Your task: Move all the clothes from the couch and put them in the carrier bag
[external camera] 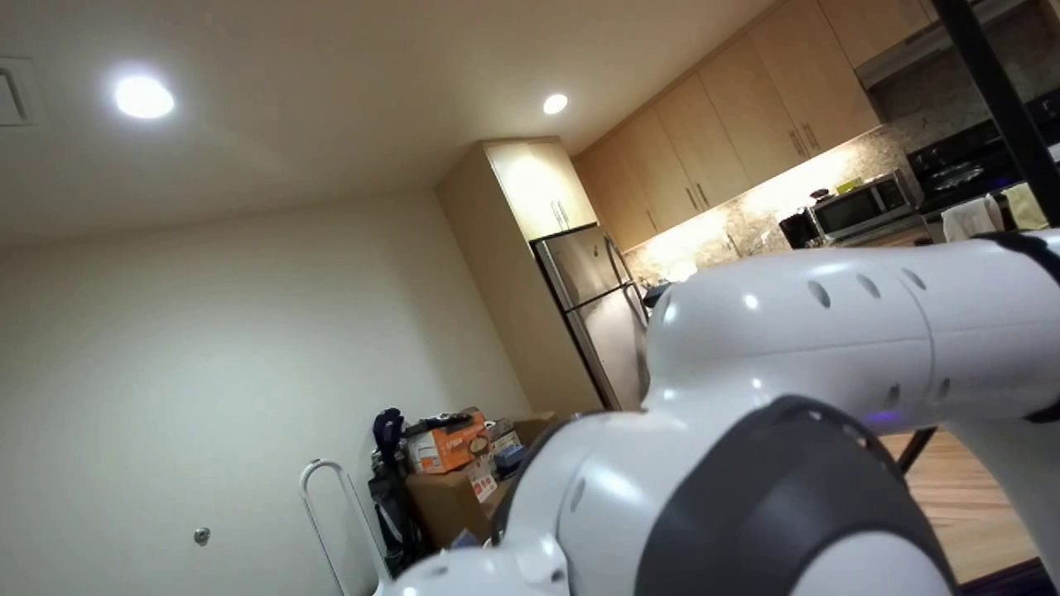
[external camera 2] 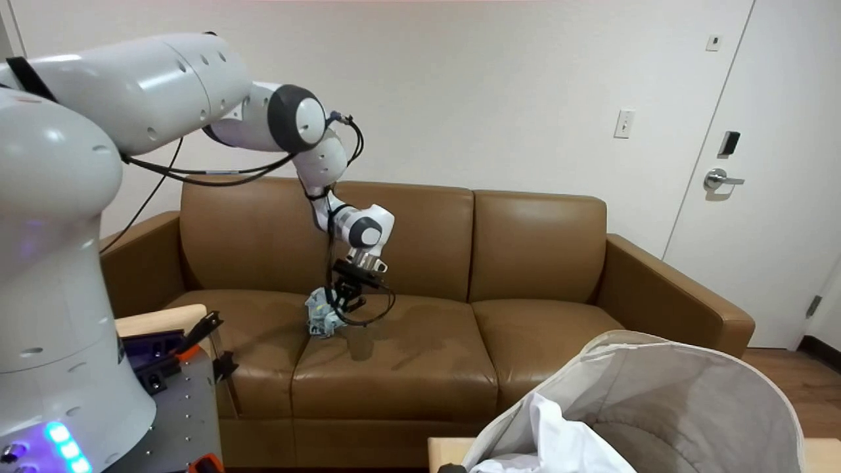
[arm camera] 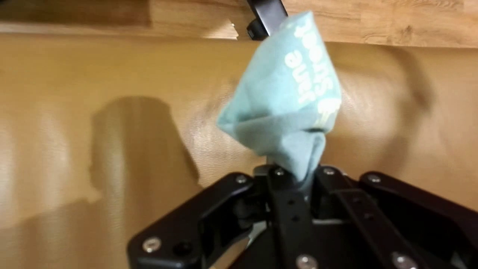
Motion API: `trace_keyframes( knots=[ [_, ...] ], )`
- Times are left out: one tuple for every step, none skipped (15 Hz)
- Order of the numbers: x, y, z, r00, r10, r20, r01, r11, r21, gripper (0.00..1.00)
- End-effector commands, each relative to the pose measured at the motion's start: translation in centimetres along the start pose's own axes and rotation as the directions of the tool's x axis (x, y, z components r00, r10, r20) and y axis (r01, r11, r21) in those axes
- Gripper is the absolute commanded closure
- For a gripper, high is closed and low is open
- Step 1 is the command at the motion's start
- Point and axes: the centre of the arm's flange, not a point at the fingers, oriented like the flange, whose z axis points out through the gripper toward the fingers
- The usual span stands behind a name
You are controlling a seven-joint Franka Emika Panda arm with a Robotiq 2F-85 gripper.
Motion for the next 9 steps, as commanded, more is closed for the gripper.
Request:
trace_keyframes(
  knots=[
    [-0.7,0.0,-2.1,0.999,0.045,0.009,-0.045,0.999,-0.01,0.89],
    [-1.3,-0.3,-4.1,0.997,0.076,0.016,-0.076,0.997,-0.017,0.89],
    [-1.8,-0.7,-5.3,0.996,0.092,0.018,-0.091,0.996,-0.021,0.89],
    [-2.1,-1.1,-5.9,0.995,0.101,0.02,-0.101,0.995,-0.023,0.89],
    [-2.2,-1.4,-5.8,0.994,0.105,0.025,-0.104,0.994,-0.022,0.89],
    [-2.3,-1.6,-5.5,0.994,0.105,0.032,-0.105,0.994,-0.021,0.96],
    [-2.8,-1.1,-6.2,0.993,0.112,0.04,-0.111,0.993,-0.034,0.96],
    [-3.8,-0.7,-7.7,0.988,0.148,0.037,-0.145,0.987,-0.075,0.96],
    [-5.2,0.0,-9.8,0.983,0.182,0.019,-0.179,0.978,-0.104,0.96]
  ],
)
